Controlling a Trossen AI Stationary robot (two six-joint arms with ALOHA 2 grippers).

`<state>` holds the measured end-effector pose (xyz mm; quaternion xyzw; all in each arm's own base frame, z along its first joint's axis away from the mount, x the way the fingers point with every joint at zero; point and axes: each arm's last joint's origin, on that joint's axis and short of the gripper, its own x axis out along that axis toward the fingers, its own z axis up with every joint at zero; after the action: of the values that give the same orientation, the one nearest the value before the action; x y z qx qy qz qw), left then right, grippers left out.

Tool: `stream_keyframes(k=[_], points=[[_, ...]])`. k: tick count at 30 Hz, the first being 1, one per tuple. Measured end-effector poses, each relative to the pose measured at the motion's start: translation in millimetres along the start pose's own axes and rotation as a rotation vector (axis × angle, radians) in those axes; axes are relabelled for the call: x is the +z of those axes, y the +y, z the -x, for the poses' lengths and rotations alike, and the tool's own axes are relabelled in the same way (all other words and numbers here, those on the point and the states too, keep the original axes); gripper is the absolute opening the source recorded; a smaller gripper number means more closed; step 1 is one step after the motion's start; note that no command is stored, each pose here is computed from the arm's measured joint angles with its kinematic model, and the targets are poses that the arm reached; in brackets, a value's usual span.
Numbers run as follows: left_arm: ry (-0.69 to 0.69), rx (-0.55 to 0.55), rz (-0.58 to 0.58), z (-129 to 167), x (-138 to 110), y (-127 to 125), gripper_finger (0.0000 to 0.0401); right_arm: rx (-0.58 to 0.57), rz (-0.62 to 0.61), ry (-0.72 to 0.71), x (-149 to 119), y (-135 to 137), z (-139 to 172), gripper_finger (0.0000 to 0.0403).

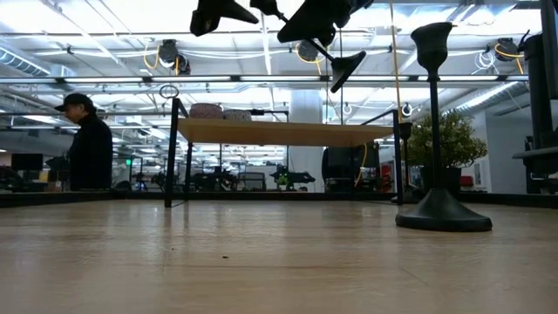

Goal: Pick & Place candle stick holders
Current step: Put the bottom left black candle holder on the shelf

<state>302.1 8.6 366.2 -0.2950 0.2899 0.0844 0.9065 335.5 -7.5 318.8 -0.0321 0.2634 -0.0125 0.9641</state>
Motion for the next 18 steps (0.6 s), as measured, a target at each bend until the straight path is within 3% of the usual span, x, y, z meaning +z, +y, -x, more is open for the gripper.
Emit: stream_keyframes(k=[6,13,18], points=[[-0.023,-0.021,0.013,23.2,3.9,4.0,0.022,-0.046,-0.023,0.007,-1.1,-10.4,-0.1,0.0003],[-0.073,-0.02,-0.014,56.2,4.2,4.9,0.024,-0.107,-0.058,-0.045,2.1,-38.3,4.3,0.0002],[-0.059,0.137,-0.027,75.4,-7.7,12.5,0.0241,-0.216,-0.093,-0.192,11.9,-74.8,11.9,0.0002]])
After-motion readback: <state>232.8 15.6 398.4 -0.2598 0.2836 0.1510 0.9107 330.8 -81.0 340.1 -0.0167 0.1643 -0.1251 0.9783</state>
